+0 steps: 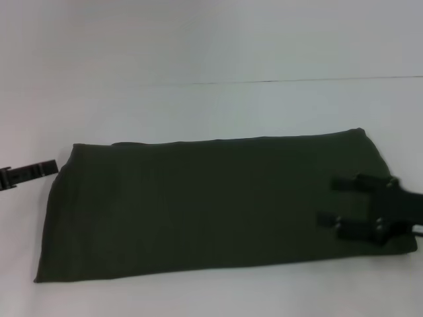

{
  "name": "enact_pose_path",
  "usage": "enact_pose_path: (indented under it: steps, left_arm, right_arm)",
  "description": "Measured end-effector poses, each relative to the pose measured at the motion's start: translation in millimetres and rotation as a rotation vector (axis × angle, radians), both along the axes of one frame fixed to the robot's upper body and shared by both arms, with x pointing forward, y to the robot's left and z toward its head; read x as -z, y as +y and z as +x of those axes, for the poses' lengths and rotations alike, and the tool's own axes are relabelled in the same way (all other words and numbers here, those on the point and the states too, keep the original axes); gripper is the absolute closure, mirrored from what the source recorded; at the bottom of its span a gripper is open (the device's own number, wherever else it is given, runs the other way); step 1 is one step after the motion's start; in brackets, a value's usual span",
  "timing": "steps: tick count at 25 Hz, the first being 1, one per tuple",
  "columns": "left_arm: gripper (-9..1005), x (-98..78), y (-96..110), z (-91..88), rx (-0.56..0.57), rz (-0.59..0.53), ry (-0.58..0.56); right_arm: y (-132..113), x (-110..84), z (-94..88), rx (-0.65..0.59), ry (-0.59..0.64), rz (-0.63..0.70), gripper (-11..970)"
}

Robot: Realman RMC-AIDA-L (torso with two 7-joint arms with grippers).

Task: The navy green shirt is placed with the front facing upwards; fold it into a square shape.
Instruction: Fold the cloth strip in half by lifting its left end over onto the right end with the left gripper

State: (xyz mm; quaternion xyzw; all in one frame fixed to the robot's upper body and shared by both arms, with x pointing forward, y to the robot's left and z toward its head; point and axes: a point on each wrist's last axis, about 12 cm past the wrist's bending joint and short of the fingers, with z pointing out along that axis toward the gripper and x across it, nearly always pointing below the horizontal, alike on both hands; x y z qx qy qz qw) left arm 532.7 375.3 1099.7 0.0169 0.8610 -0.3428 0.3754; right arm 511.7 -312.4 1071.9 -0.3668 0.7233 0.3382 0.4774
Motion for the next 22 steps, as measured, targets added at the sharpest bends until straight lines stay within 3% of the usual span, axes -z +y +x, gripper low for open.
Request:
enact_pose_path:
  steps: [7,22]
  left_arm:
    - [161,-3.6,-10,13.2,0.057,0.068,0.115]
    - [158,-8.4,-15,26.3,0.009,0.121,0.328]
  right_arm:
    - [27,2.2,6.0,-0.187,-0.012,-0.099,116]
    - [39,4.2,10.1,-0.226,-0.022,-0.098,120]
